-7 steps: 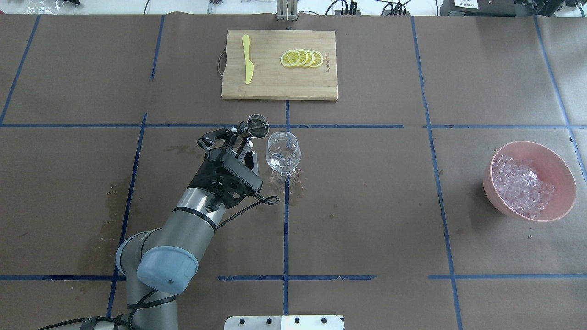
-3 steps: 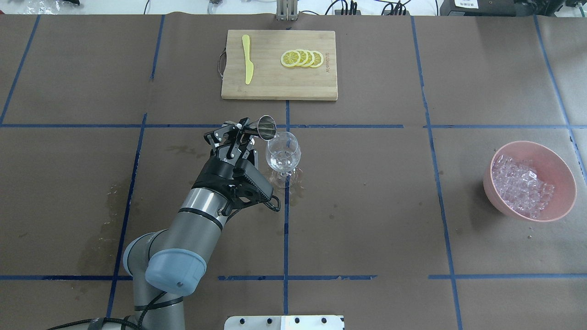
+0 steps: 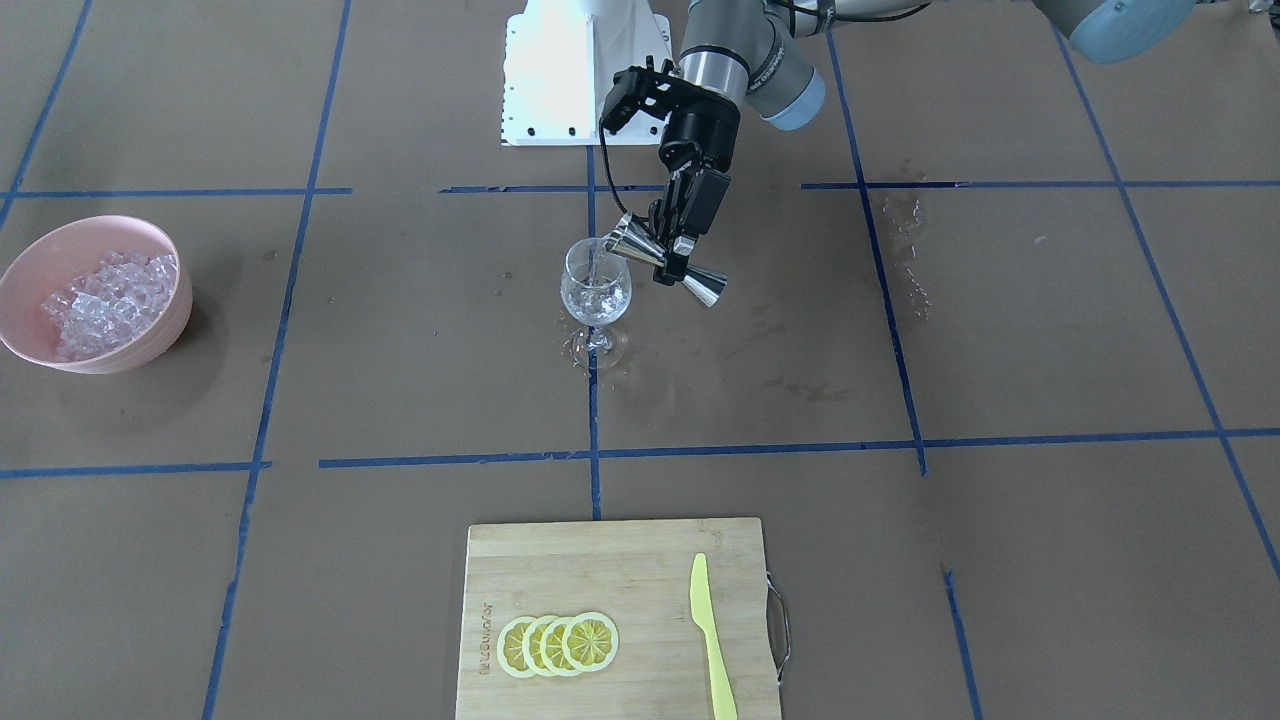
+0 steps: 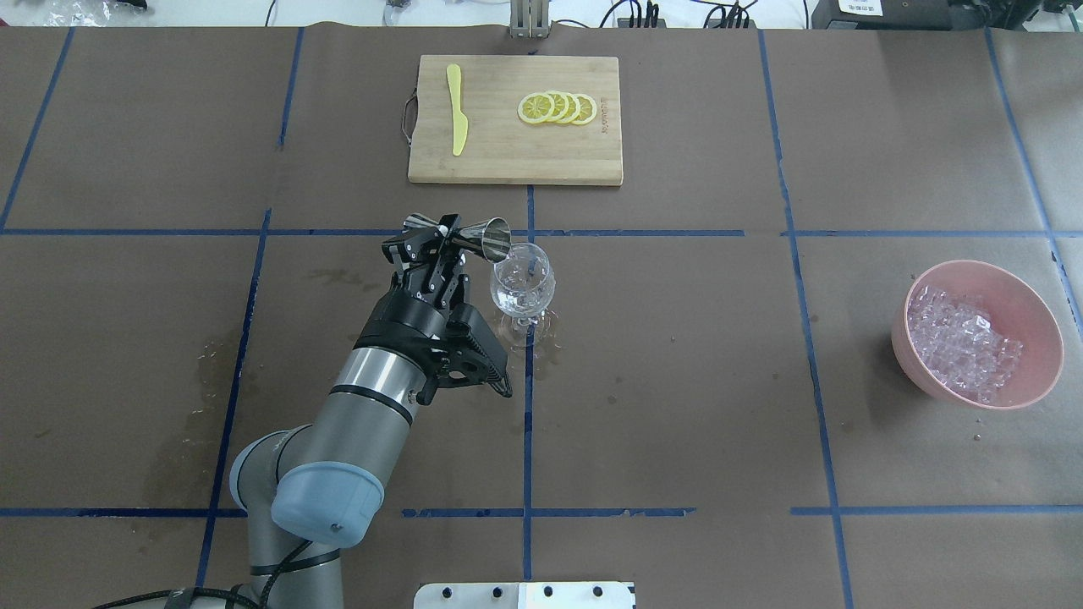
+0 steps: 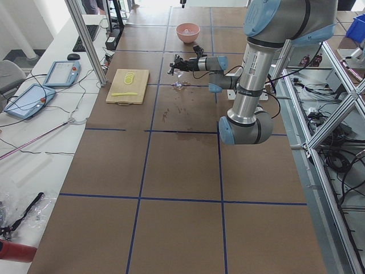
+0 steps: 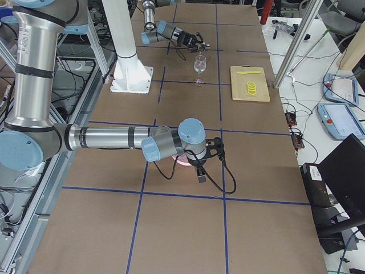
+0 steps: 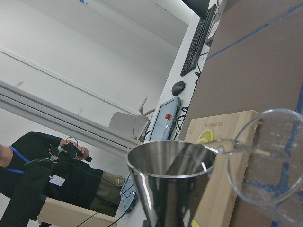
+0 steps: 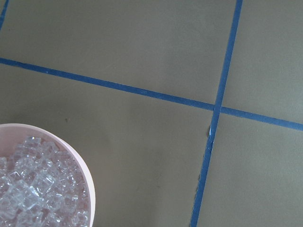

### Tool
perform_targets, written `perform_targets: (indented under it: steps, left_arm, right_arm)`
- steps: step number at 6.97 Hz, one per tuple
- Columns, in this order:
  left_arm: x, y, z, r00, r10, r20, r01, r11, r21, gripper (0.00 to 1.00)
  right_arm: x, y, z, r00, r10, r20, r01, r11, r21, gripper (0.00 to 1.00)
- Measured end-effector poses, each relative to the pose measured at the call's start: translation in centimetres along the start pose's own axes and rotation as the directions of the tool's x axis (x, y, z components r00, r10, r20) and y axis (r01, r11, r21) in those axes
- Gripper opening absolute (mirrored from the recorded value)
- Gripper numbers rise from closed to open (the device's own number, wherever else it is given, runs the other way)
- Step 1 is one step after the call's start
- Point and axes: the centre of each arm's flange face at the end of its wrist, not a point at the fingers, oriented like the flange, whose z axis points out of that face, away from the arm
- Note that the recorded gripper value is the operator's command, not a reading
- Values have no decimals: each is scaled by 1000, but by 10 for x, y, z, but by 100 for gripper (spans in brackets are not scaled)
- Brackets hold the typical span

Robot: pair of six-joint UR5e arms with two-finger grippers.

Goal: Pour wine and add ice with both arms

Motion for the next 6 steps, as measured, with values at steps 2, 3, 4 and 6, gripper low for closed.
perform_targets:
  steps: [2,3,4,6]
  left_arm:
    - [-4,-5,0,992,127,22,-127,992,-8,0]
    - [-5,-7,0,983,183,28,-183,983,-12,0]
    - [-6,-9,-1,970,240,39,-239,971,-22,0]
    - [-6,-13,-6,939,337,60,-335,941,-47,0]
  right_arm:
    - [2,1,2,1000,4,0,-4,1000,-4,100]
    - [3,2,2,1000,6,0,-6,1000,-5,100]
    - [3,2,3,1000,7,0,-7,1000,-6,100]
    - [4,3,3,1000,9,-1,-9,1000,-7,100]
